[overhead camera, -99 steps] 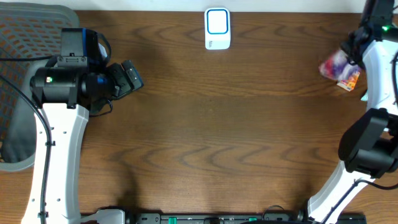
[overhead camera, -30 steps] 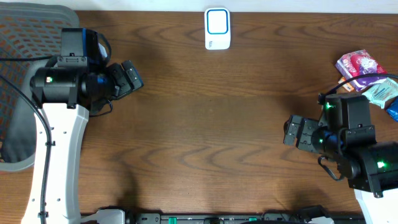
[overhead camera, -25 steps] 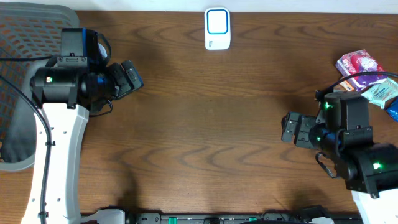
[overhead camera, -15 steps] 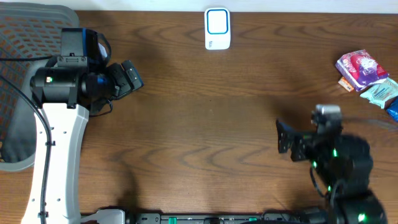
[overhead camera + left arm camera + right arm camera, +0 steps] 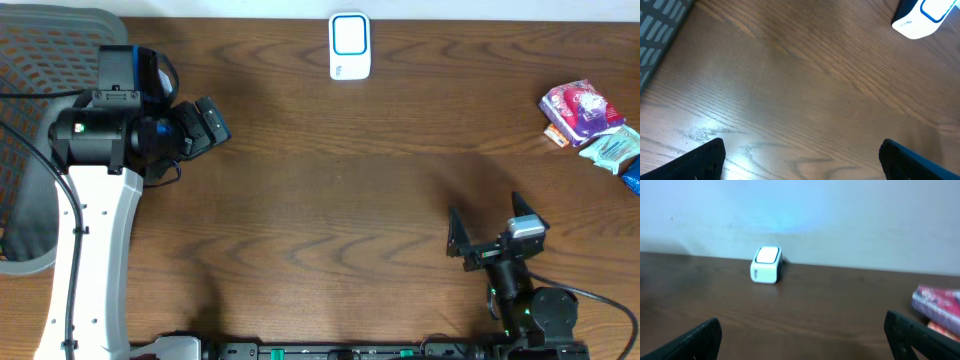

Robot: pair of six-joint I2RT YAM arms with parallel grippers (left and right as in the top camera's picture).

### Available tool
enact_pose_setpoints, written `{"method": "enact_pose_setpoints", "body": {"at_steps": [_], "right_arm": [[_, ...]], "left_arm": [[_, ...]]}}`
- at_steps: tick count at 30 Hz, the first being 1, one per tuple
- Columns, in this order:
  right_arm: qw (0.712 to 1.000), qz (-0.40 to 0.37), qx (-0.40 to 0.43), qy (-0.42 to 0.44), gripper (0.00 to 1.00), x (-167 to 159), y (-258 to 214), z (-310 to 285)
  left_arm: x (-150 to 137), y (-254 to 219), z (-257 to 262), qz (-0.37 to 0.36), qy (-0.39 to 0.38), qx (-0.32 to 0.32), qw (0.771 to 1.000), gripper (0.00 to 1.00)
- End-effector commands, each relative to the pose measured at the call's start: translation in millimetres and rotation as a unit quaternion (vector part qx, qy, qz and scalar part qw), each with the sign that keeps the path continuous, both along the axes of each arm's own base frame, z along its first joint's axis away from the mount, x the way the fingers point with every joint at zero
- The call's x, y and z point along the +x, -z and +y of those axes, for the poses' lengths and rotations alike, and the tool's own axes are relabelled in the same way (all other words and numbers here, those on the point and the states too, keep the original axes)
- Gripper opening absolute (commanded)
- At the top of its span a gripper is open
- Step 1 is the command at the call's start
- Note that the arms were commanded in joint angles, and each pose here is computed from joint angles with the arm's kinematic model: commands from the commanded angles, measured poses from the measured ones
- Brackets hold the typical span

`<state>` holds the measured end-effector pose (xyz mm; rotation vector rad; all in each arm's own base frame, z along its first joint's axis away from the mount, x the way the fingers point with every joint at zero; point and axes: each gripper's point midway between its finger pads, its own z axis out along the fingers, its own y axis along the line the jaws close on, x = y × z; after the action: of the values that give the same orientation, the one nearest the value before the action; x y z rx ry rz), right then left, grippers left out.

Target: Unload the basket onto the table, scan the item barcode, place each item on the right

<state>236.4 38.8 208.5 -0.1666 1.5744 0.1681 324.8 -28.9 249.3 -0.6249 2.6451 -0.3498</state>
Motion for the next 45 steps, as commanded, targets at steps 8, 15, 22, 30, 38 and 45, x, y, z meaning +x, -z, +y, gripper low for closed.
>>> {"method": "enact_pose_setpoints", "body": {"at_steps": [8, 15, 22, 30, 38, 45], "right_arm": [[0.997, -0.047, -0.062, 0.005, 0.99, 6.4, 19.7, -1.5], [0.996, 0.024, -0.065, 0.054, 0.99, 8.8, 52.5, -19.9], [0.995, 0.033, -0.013, 0.090, 0.99, 9.6, 52.7, -31.4], [0.994, 0.035, 0.002, 0.101, 0.99, 9.6, 52.8, -34.9], [0.995, 0.034, 0.008, 0.089, 0.99, 9.6, 52.0, -30.7], [0.995, 0.034, 0.008, 0.089, 0.99, 9.6, 52.1, -30.7]], "left_arm": [[0.2, -2.4, 2.4, -0.004, 0.001, 0.005, 1.000, 0.98], [0.2, -2.5, 2.4, -0.004, 0.001, 0.005, 1.000, 0.98], [0.2, -2.4, 2.4, -0.004, 0.001, 0.005, 1.000, 0.98], [0.2, -2.5, 2.4, -0.004, 0.001, 0.005, 1.000, 0.98], [0.2, -2.5, 2.4, -0.004, 0.001, 0.005, 1.000, 0.98], [0.2, -2.5, 2.4, -0.004, 0.001, 0.005, 1.000, 0.98]]}}
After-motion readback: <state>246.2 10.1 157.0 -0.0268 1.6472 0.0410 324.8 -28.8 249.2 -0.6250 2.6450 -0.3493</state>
